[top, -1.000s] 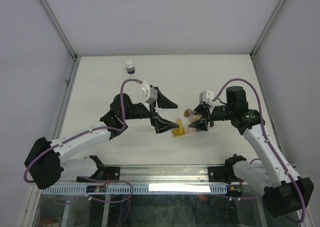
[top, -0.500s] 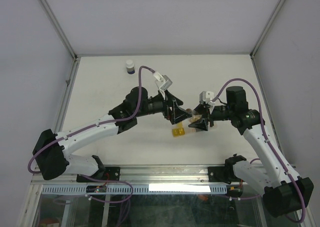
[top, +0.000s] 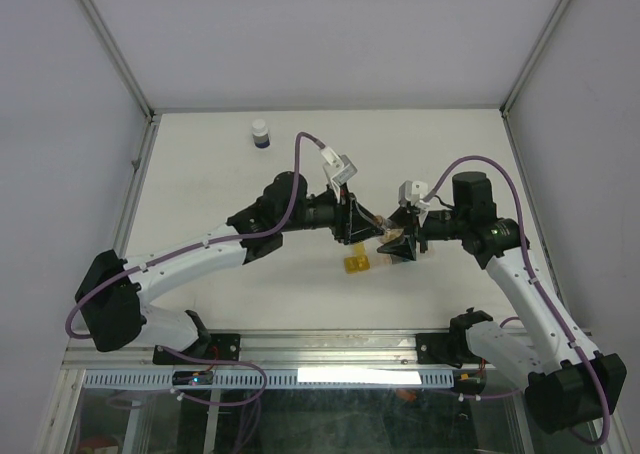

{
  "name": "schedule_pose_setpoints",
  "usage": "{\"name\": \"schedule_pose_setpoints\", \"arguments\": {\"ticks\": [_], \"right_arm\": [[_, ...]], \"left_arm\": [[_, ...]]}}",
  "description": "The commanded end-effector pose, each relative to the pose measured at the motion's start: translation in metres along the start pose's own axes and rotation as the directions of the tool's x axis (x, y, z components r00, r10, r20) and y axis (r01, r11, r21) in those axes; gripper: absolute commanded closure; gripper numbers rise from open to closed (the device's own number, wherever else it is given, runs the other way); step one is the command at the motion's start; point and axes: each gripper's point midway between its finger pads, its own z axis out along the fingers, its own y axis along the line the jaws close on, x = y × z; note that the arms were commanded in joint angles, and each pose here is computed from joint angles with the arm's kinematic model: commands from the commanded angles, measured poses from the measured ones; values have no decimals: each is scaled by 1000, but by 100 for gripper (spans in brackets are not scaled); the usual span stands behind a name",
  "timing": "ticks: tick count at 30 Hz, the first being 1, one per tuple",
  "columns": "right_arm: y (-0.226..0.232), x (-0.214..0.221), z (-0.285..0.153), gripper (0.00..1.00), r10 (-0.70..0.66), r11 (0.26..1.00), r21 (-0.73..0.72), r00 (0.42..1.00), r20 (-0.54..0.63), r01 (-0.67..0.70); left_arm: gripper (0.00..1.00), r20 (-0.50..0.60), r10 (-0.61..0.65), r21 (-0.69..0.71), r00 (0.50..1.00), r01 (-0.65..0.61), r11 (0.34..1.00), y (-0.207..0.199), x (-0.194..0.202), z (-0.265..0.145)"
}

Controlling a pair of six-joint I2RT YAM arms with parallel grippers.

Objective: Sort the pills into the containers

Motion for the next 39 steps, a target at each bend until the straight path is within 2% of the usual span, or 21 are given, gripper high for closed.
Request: {"name": "schedule_pose_setpoints", "arguments": {"ticks": [1,3,4,6,8,11,13,15,16,17,18,19,24,28,31,33,35,37,39], "right_arm": [[-2,-21,-1,100,-66,998,-5,996,53,67],[-1,-21,-2,100,-67,998,-6,996,54,68],[-1,-21,-2,100,-67,998,-7,996,55,67],[0,-22,-2,100,-68,998,-8,996,57,68],[0,-22,-2,100,-69,998,-9,996,58,70],[-1,-21,-2,100,-68,998,-7,996,55,69],[-1,-22,-2,100,-72,997,-5,996,56,72],[0,-22,-2,100,-74,997,-5,996,57,74],[0,-22,-2,100,-74,997,-5,996,58,75],[0,-22,-3,100,-73,997,-4,996,57,73],[0,-22,-2,100,-74,997,-5,996,57,74],[0,-22,-3,100,-77,997,-3,995,57,77],[1,-23,-3,100,-79,997,-6,995,58,80],[2,-23,-3,100,-82,997,-8,995,60,83],[1,-23,-3,100,-79,997,-9,995,59,80],[1,-22,-3,100,-77,997,-11,995,59,78],[1,-22,-2,100,-75,997,-12,995,59,76],[1,-22,-3,100,-74,997,-10,996,58,75],[1,-22,-2,100,-70,997,-11,996,57,71]], "left_arm": [[73,-12,78,121,997,-76,990,-23,-8,3],[73,-50,173,216,984,-159,963,-30,4,3],[73,-68,249,294,966,-219,930,-36,15,2],[73,-67,422,404,904,-362,840,-36,33,-2],[70,-41,579,466,814,-497,732,-29,47,-2],[60,53,750,504,659,-666,550,-23,44,-2],[46,87,783,490,616,-711,505,-18,33,4],[31,92,787,467,609,-725,506,-14,21,10],[24,82,784,443,616,-727,525,-11,16,13],[10,97,777,400,622,-739,542,-11,5,16],[2,110,764,359,636,-742,566,-11,-3,17],[1,131,748,316,651,-743,591,-11,-10,15],[1,309,625,118,717,-681,723,-16,-34,-30],[1,413,475,114,777,-561,820,-28,-32,-66],[1,409,329,152,851,-419,895,-35,-35,-75],[1,378,204,154,903,-279,948,-32,-41,-73],[9,330,101,94,939,-139,986,-17,-45,-65],[16,277,44,18,960,-51,999,-4,-43,-55],[19,234,34,-44,972,-25,999,1,-37,-47]]}}
